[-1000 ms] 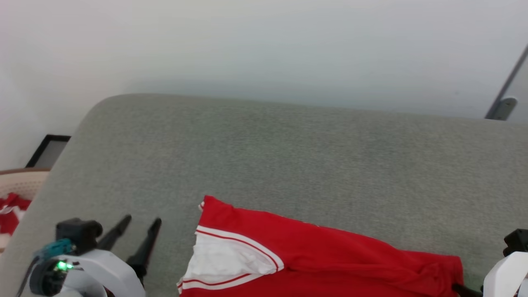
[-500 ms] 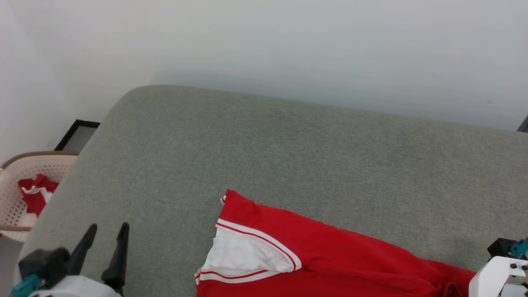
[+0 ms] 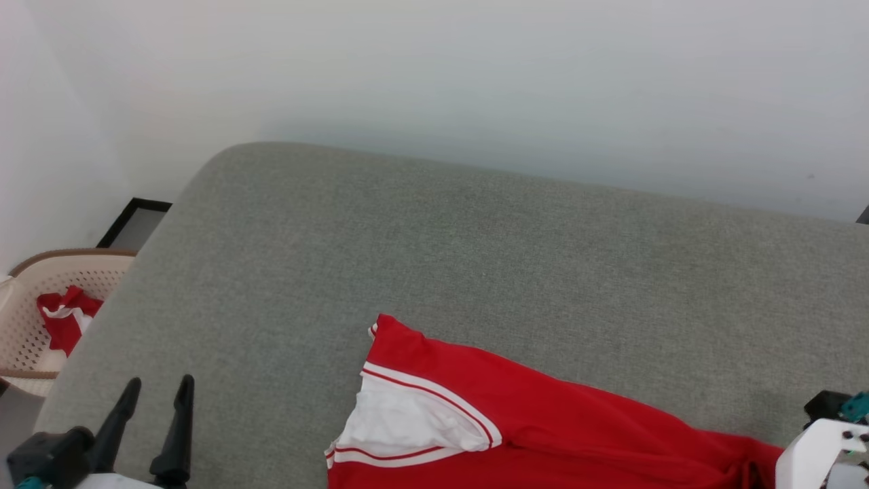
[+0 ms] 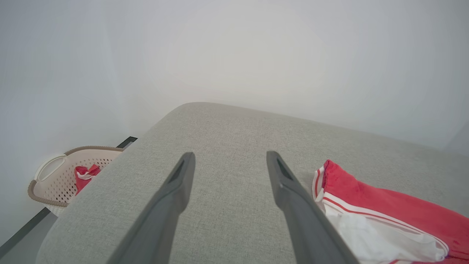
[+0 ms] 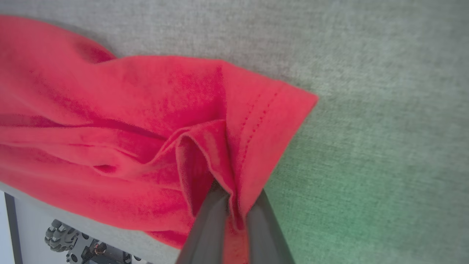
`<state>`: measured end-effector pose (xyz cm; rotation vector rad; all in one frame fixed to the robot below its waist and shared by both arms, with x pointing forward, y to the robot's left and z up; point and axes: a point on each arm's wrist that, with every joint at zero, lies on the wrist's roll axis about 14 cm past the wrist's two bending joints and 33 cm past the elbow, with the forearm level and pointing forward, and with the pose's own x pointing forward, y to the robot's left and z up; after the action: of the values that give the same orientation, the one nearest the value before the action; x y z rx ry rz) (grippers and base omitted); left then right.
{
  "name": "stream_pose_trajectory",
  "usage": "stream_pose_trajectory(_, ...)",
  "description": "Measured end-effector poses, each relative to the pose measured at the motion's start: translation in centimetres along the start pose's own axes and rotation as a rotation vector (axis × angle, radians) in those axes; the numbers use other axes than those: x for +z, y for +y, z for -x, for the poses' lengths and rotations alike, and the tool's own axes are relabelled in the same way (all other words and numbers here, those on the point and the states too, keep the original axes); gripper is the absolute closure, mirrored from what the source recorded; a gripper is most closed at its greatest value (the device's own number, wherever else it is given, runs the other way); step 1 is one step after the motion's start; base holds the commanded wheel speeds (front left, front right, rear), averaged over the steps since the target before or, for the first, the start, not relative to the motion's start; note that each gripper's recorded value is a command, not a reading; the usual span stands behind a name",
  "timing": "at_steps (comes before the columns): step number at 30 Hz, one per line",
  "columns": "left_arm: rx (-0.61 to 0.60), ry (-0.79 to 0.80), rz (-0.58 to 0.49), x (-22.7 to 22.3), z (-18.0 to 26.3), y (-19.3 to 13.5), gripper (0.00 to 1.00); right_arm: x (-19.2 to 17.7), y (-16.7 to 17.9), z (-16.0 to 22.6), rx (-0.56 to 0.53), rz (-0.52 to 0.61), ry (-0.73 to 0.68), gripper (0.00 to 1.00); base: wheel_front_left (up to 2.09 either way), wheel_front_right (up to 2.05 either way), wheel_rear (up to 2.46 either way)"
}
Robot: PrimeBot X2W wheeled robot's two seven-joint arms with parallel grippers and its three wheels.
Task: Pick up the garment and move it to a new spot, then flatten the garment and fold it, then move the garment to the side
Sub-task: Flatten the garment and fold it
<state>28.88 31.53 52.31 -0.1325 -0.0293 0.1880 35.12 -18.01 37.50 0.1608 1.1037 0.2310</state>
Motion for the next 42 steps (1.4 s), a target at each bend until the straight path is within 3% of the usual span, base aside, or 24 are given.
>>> stream_pose_trajectory(15,-0.055,0.0,-0.002,-0.3,-1.4,-1.4,0.0,1.5,-8.8,3.5,-0.177,-0.139,-0.092,1.0,0.0,0.0,0.0)
stream_pose_trajectory(21,-0.073,0.005,-0.005,-0.6,-1.9,-2.0,0.0,1.6,-9.3,4.3,-0.189,-0.142,-0.1,1.0,0.0,0.0,0.0)
stream_pose_trajectory(28,-0.084,-0.006,-0.006,-0.3,-2.0,-2.2,0.0,3.4,-4.2,5.4,-0.04,-0.06,-0.158,1.0,0.0,0.0,0.0)
stream_pose_trajectory(42,-0.073,-0.013,0.004,-0.2,-0.8,-1.9,0.0,4.5,14.3,4.9,0.36,0.199,-0.193,1.0,0.0,0.0,0.0)
